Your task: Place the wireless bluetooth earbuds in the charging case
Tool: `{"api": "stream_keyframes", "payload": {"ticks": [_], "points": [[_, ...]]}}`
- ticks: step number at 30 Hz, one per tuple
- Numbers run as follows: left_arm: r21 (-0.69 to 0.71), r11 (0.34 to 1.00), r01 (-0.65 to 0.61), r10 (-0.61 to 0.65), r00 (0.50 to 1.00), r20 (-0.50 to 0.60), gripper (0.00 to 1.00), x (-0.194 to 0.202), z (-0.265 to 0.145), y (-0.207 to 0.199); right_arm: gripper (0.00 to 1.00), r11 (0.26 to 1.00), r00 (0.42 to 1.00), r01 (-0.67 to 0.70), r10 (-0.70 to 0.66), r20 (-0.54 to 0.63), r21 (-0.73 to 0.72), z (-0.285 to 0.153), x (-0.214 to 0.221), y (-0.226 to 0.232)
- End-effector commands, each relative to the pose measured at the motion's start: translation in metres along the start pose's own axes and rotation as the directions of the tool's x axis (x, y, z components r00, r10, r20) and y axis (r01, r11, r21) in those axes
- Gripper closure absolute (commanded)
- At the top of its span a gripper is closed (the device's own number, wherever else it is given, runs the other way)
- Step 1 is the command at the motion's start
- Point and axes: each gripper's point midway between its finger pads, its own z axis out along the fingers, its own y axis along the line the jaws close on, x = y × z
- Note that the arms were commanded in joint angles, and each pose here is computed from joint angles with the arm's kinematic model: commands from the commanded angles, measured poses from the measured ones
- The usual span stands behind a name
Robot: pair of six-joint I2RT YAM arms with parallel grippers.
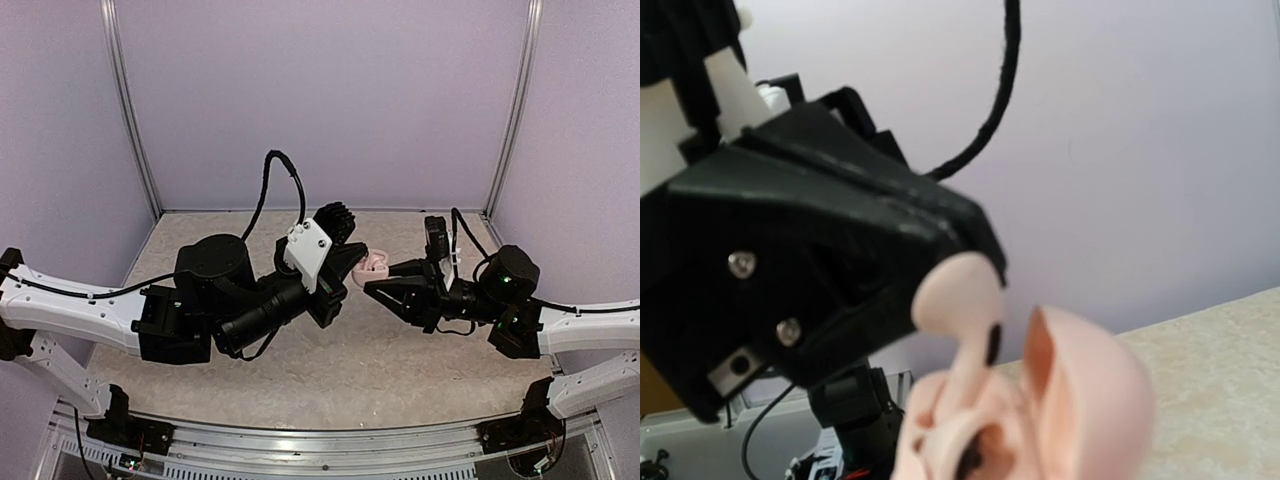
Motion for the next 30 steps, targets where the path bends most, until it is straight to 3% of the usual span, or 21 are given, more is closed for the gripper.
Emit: {"api": "stream_keyframes", "payload": {"ticks": [1,30], "points": [[-0.002,0.999,0.035,-0.035,0.999,0.028,0.97,-0.011,0.004,-0.004,1.0,1.0,0.998,0.003,-0.003,0.061,-0.012,0.003,-0.015,0.004],[-0.032,0.994,0.106,-0.107,0.994,-0.025,0.97,0.009,-0.008,-0.001,1.0,0.997,0.989,0.071,-0.075,0.124,0.031,-0.008,-0.03,0.005]]}}
